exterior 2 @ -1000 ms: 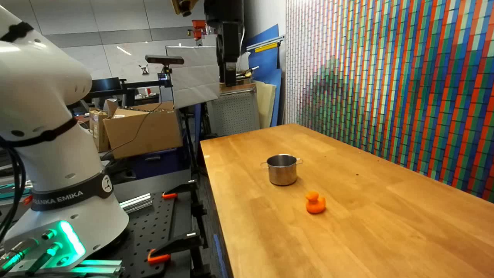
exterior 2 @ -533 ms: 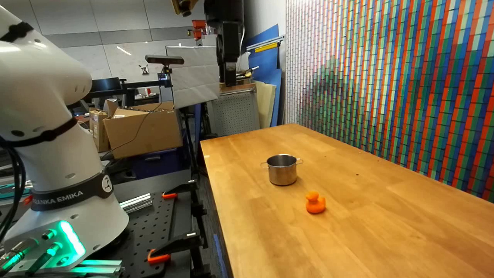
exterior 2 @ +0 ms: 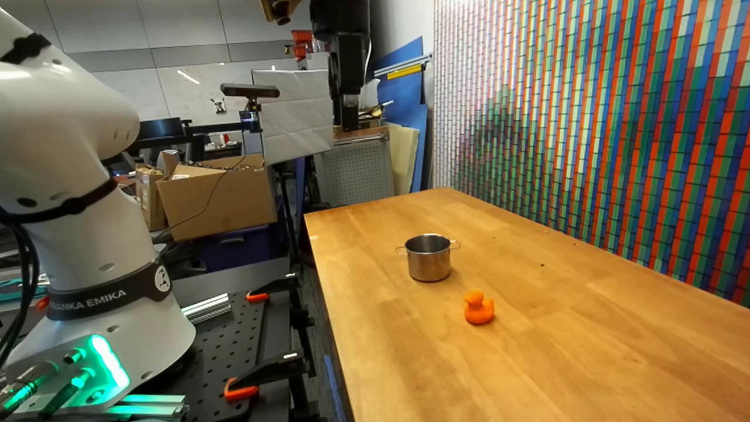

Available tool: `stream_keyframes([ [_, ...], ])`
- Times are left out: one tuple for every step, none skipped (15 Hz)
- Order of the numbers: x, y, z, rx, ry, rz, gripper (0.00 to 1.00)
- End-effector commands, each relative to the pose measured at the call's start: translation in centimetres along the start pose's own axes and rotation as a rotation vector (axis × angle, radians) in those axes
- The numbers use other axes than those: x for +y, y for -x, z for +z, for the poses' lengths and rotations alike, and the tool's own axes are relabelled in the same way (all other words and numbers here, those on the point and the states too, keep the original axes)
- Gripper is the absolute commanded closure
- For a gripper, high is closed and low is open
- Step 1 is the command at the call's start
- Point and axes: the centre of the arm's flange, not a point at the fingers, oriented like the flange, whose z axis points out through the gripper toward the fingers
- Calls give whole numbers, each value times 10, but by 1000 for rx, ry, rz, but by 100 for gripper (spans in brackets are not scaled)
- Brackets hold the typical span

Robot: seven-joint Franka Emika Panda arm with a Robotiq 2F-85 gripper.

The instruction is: Put the orange rubber duck in the silver pot

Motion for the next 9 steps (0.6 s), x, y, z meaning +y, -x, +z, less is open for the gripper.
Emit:
stream_keyframes([
  [0,0,0,0,0,0,0],
  [0,0,0,0,0,0,0],
  [0,0,0,0,0,0,0],
  [0,0,0,0,0,0,0],
  [-9,3,-1,42,17,-44,0],
  [-17,2,3,66,29,-68,0],
  [-23,-3,7,78,41,-105,0],
  [-26,-13,12,100,58,-132,0],
  [-27,-24,15,115,69,-147,0],
])
